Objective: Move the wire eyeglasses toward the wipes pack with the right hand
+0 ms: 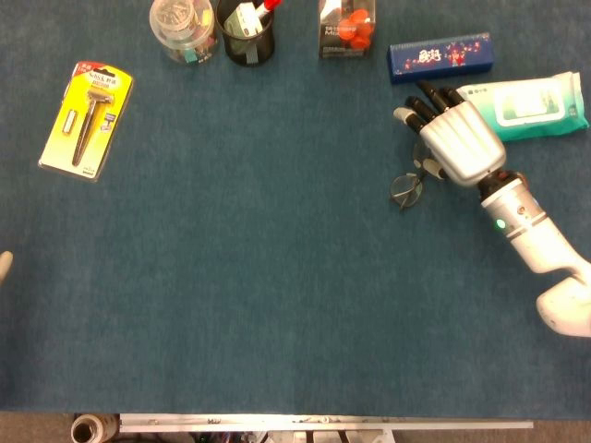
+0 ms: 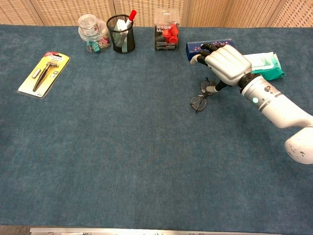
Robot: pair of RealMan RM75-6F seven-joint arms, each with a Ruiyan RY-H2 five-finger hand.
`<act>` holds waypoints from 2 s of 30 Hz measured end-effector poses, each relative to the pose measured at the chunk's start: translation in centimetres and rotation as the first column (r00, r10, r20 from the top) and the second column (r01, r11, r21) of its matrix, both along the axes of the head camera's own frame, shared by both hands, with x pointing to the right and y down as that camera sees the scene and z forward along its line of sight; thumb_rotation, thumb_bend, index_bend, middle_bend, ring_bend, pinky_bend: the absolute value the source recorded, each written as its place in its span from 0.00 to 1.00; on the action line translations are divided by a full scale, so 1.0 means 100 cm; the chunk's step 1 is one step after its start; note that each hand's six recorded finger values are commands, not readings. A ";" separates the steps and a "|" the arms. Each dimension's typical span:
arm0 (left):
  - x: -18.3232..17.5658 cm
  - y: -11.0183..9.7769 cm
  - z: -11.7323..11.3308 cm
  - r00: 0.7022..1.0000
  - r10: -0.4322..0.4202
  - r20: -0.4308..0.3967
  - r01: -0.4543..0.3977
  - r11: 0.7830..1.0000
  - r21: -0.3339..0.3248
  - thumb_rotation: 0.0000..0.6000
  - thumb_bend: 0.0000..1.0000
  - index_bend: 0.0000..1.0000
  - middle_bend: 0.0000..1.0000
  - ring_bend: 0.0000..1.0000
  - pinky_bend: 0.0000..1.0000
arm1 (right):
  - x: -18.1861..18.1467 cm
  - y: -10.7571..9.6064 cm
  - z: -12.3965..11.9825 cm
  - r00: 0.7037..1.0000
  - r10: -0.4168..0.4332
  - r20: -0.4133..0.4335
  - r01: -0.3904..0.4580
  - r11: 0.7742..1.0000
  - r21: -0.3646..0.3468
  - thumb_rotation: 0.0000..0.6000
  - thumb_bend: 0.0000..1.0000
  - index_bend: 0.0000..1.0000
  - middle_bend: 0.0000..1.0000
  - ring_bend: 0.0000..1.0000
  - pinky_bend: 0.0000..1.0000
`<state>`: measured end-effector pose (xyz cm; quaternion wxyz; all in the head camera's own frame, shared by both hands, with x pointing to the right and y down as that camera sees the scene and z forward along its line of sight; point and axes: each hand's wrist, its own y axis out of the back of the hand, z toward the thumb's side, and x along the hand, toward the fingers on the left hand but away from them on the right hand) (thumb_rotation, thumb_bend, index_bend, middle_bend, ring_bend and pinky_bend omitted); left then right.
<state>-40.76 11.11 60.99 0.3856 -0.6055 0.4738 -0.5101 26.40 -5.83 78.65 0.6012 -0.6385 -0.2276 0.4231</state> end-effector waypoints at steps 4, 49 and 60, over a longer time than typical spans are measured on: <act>0.000 0.000 0.000 1.000 0.000 0.000 0.000 1.000 -0.001 1.00 0.23 0.67 0.55 0.44 0.56 | 0.000 0.000 0.000 1.000 -0.001 0.003 0.001 1.000 -0.001 1.00 0.00 0.29 0.29 0.13 0.27; 0.001 -0.001 0.006 1.000 0.000 0.031 0.000 1.000 -0.011 1.00 0.23 0.67 0.55 0.44 0.56 | 0.138 0.066 -0.183 0.939 0.344 0.004 -0.335 0.912 0.237 1.00 0.07 0.29 0.29 0.13 0.27; -0.002 -0.004 0.005 0.999 -0.017 0.027 0.017 1.000 0.024 1.00 0.23 0.65 0.54 0.43 0.56 | 0.193 0.114 -0.186 0.857 0.515 0.032 -0.511 0.840 0.184 1.00 0.07 0.29 0.29 0.13 0.27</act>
